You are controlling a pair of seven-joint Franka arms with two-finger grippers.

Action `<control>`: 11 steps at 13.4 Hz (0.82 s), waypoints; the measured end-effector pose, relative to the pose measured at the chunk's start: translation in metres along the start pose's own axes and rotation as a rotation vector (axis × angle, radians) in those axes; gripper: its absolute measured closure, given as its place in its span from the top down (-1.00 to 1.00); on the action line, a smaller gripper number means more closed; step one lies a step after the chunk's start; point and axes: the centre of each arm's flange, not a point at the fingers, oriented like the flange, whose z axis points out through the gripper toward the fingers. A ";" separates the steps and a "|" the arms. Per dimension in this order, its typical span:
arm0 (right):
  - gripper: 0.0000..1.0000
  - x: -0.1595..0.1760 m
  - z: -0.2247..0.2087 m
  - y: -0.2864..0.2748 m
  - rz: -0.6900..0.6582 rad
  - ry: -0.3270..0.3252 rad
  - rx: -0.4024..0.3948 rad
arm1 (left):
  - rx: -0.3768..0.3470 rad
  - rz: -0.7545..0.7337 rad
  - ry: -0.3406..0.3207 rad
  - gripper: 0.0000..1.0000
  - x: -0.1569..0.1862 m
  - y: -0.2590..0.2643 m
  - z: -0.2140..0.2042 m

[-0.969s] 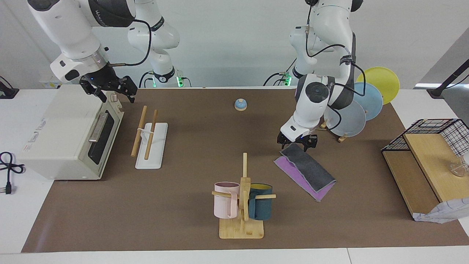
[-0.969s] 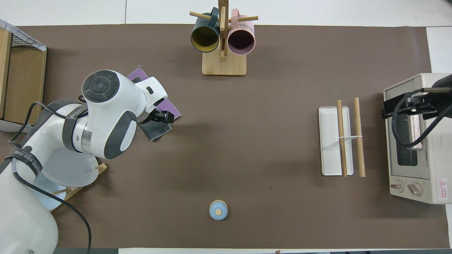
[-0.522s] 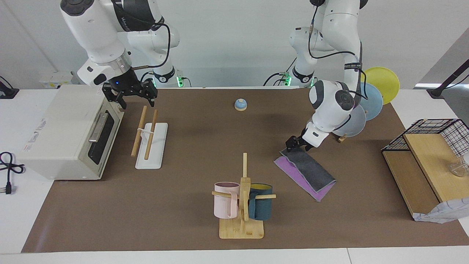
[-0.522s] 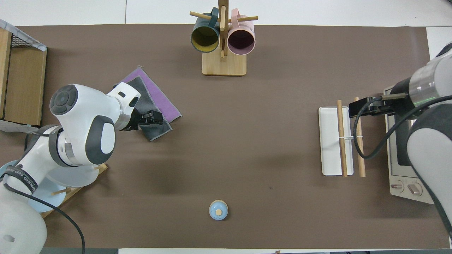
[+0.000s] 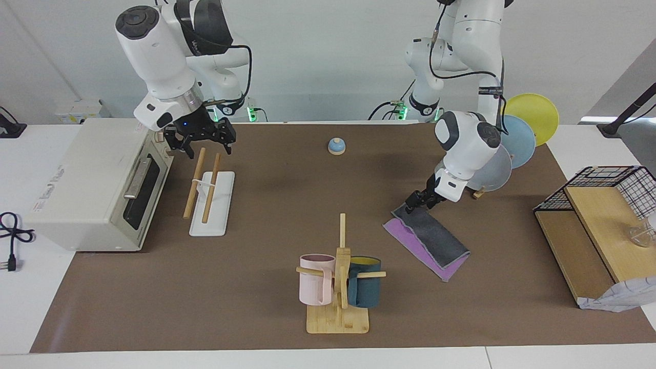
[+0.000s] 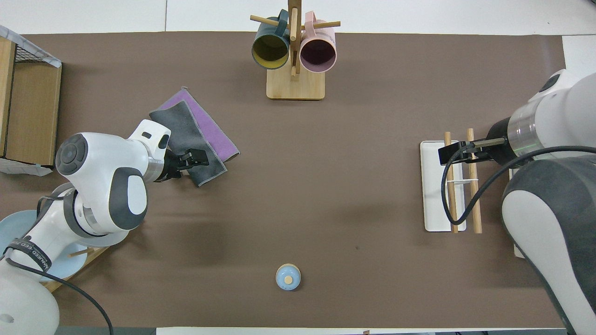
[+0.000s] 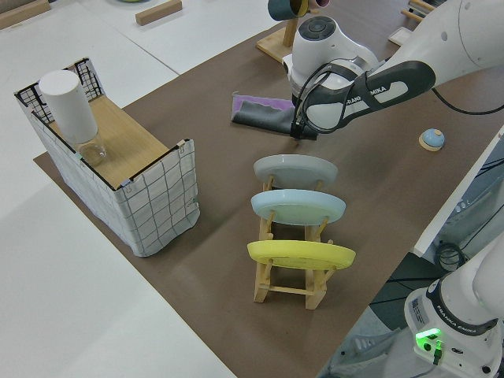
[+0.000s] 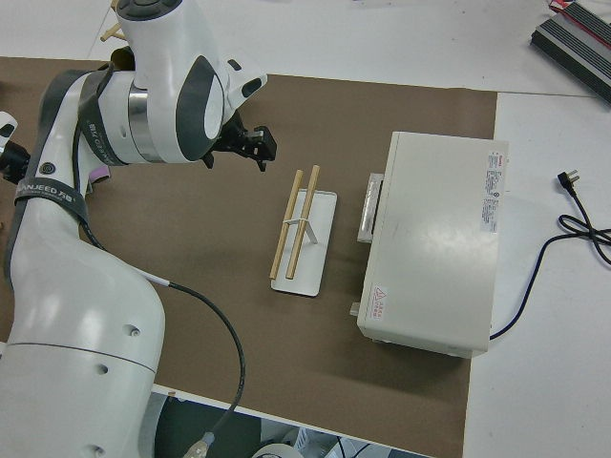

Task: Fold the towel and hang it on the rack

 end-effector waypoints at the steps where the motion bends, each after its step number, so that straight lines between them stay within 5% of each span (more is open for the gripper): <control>1: 1.00 0.000 -0.001 0.001 0.001 0.001 0.000 | -0.007 -0.017 0.008 0.84 -0.002 -0.003 0.003; 5: 1.00 -0.001 0.001 0.002 0.003 -0.002 0.000 | -0.027 -0.049 0.018 0.51 -0.002 -0.006 0.004; 8: 1.00 -0.003 0.002 0.005 0.025 -0.019 -0.001 | -0.032 -0.058 0.016 -0.30 -0.003 -0.006 0.005; 11: 1.00 -0.003 0.001 0.002 0.122 -0.017 0.008 | -0.031 -0.062 0.015 -0.63 -0.003 -0.007 0.005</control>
